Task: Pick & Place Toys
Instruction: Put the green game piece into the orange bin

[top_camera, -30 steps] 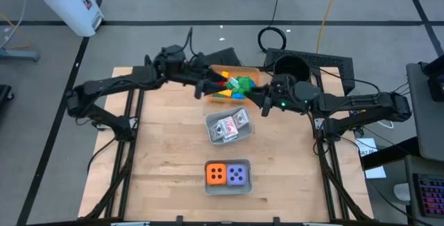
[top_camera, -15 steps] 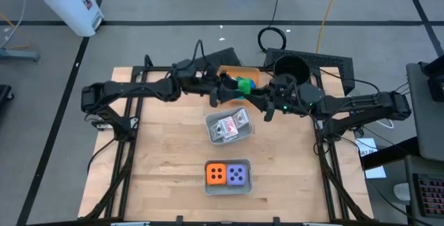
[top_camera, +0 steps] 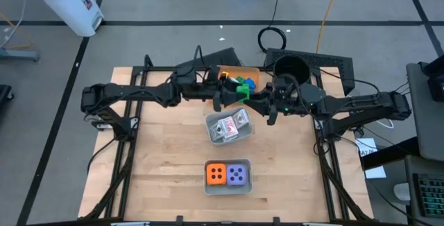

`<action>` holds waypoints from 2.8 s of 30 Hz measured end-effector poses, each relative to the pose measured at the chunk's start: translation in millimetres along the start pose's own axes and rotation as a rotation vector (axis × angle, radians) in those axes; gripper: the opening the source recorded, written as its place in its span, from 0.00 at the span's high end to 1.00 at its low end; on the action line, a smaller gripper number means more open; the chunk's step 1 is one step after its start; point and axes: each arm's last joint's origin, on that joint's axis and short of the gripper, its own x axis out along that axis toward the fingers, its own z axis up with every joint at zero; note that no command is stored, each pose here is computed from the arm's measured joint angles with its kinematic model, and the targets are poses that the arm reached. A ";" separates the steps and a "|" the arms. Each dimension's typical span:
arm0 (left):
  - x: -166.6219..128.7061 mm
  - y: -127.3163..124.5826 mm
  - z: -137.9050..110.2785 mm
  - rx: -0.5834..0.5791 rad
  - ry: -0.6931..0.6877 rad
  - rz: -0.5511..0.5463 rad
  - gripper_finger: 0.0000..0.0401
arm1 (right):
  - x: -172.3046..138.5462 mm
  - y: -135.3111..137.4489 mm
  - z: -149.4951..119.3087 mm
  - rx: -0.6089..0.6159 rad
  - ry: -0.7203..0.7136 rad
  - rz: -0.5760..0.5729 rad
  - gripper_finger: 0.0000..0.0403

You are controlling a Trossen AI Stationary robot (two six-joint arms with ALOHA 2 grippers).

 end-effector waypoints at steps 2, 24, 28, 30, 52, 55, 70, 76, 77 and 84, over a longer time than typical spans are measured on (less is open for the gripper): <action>0.4 -1.6 -0.5 0.008 -0.008 0.004 0.27 | -0.1 1.0 -0.6 0.016 0.003 0.005 0.69; 0.9 -5.1 -2.4 0.018 -0.001 -0.008 0.63 | -0.5 2.3 -3.4 0.015 0.018 0.001 0.69; 0.9 -5.0 -2.0 0.025 -0.003 -0.010 0.62 | -0.5 2.4 -3.4 0.015 0.019 0.003 0.69; 0.8 -5.3 -1.4 0.027 -0.009 -0.013 0.64 | -0.5 2.5 -3.3 0.014 0.018 0.004 0.68; -5.0 4.5 11.8 0.069 -0.036 -0.010 0.64 | -12.1 -4.0 14.4 -0.088 -0.025 -0.022 0.34; -8.9 6.2 18.3 0.072 -0.026 -0.026 0.64 | -21.8 -6.9 23.4 -0.121 -0.037 -0.055 0.32; -7.7 24.9 61.9 0.257 0.455 0.226 0.64 | -88.5 -16.8 36.7 -0.184 0.122 -0.254 0.34; -0.1 70.5 62.0 0.222 0.570 0.308 0.64 | -90.3 -24.8 24.7 -0.142 0.242 -0.333 0.34; 1.5 78.7 60.6 0.217 0.595 0.323 0.64 | -88.9 -26.9 21.9 -0.141 0.258 -0.342 0.34; 16.1 138.1 52.0 0.213 0.782 0.460 0.64 | -85.0 -52.8 -14.3 -0.088 0.276 -0.416 0.34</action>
